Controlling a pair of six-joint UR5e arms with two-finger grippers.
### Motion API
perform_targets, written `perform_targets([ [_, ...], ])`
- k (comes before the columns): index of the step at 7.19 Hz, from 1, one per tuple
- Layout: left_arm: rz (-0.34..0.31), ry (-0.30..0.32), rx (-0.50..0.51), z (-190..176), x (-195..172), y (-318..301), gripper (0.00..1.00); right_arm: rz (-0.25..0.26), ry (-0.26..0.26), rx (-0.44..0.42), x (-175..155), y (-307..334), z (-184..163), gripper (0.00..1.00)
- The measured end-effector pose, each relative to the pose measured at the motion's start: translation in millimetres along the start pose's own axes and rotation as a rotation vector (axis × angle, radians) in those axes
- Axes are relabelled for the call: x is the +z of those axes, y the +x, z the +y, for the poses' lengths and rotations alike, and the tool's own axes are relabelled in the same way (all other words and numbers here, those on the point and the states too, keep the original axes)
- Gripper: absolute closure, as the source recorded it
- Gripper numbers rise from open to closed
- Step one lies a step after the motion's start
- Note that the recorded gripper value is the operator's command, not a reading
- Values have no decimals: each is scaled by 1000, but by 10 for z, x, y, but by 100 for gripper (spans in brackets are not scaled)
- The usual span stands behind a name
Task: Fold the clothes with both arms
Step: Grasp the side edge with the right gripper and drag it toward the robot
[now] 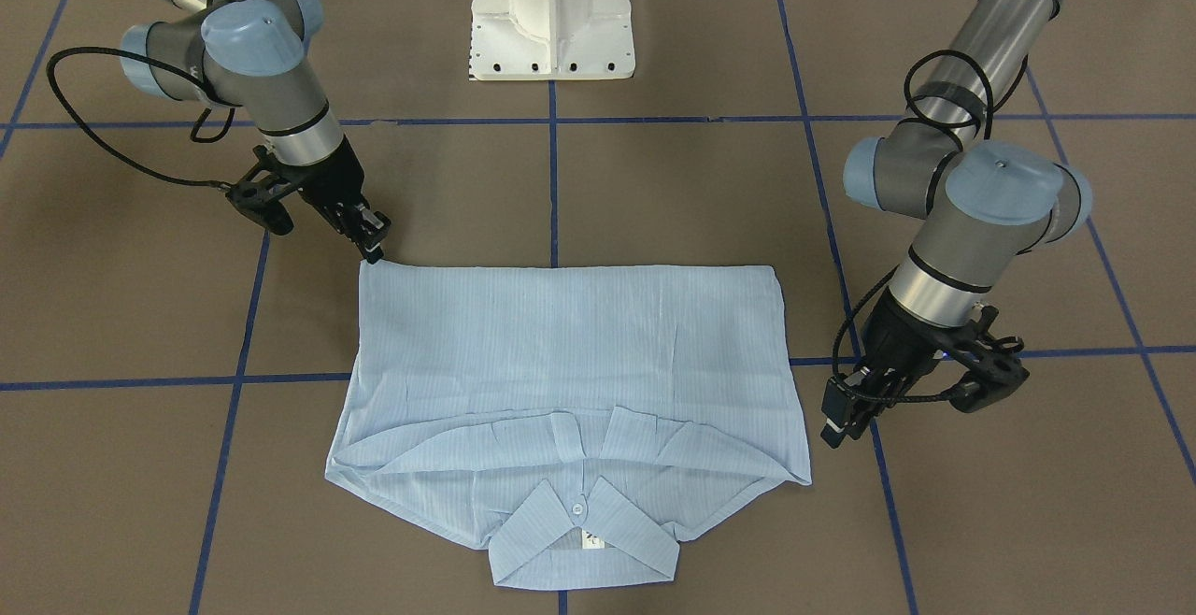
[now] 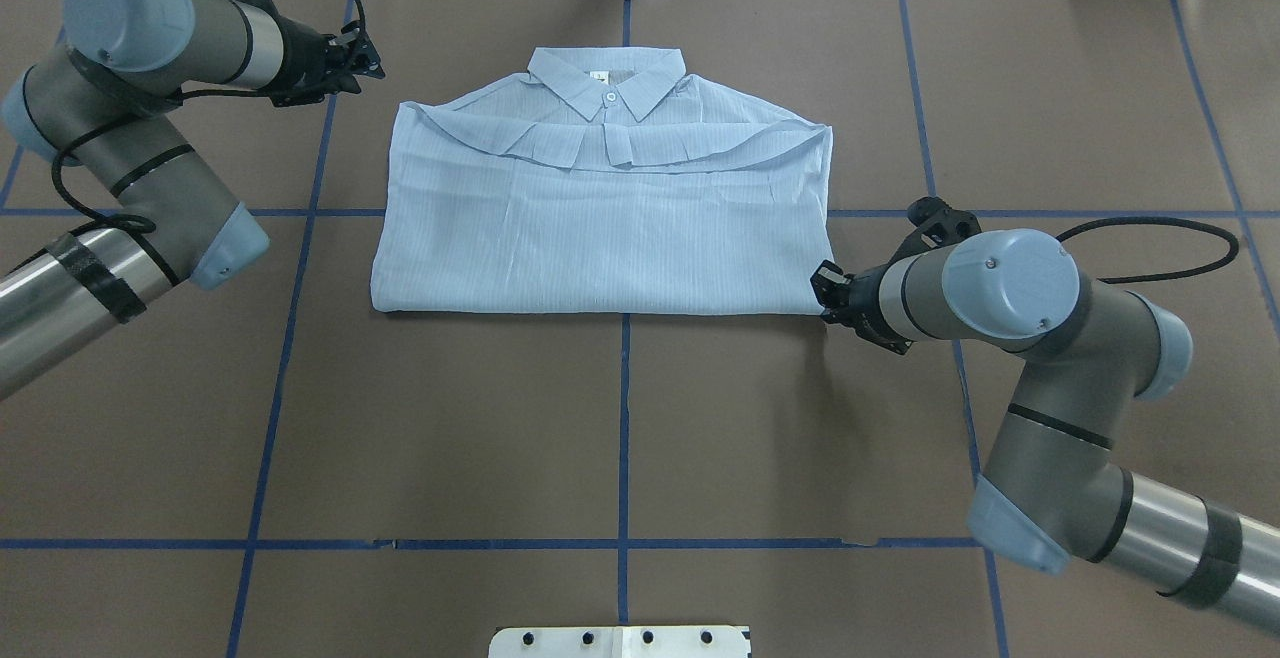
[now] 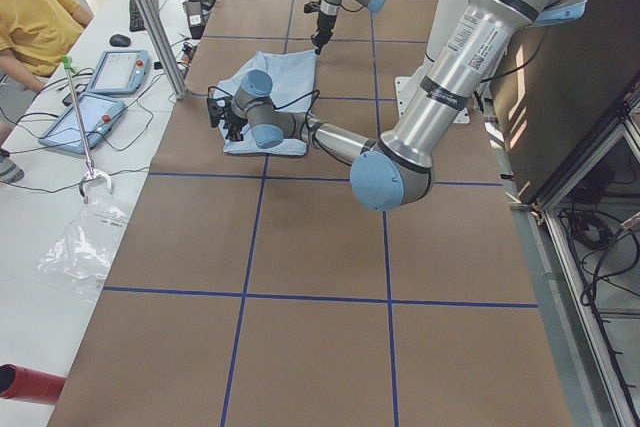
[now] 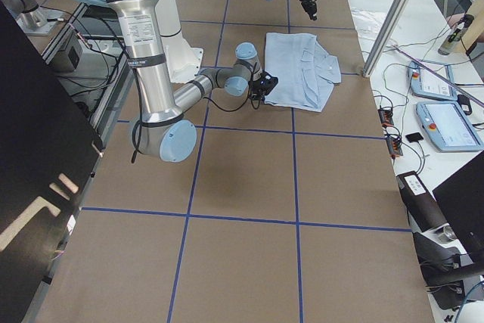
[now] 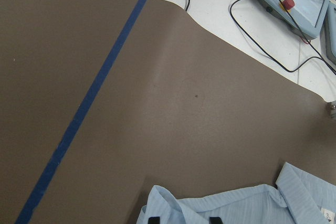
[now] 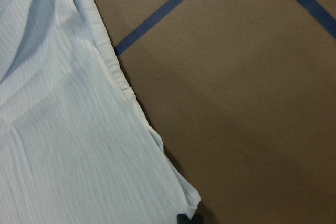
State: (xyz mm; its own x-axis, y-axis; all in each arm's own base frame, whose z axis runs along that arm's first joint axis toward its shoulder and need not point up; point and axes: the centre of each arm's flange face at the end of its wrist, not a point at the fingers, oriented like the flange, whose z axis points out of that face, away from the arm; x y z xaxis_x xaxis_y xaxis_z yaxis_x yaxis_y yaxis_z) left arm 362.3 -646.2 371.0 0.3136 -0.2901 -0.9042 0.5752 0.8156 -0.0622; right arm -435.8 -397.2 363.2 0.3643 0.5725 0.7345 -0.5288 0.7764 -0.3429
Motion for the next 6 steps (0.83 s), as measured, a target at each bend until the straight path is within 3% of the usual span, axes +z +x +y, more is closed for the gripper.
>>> perform_targets([
  [2,16,-2,3,25,-71,62,58,87,-94,-20,-431,372,639,100],
  [5,72,-57,6,405,-592,-180,53,313,-268,-66,-1119,836,1826,100],
  [6,82,-107,-17,696,-807,-361,51,368,-316,-77,-1255,955,2089,1],
])
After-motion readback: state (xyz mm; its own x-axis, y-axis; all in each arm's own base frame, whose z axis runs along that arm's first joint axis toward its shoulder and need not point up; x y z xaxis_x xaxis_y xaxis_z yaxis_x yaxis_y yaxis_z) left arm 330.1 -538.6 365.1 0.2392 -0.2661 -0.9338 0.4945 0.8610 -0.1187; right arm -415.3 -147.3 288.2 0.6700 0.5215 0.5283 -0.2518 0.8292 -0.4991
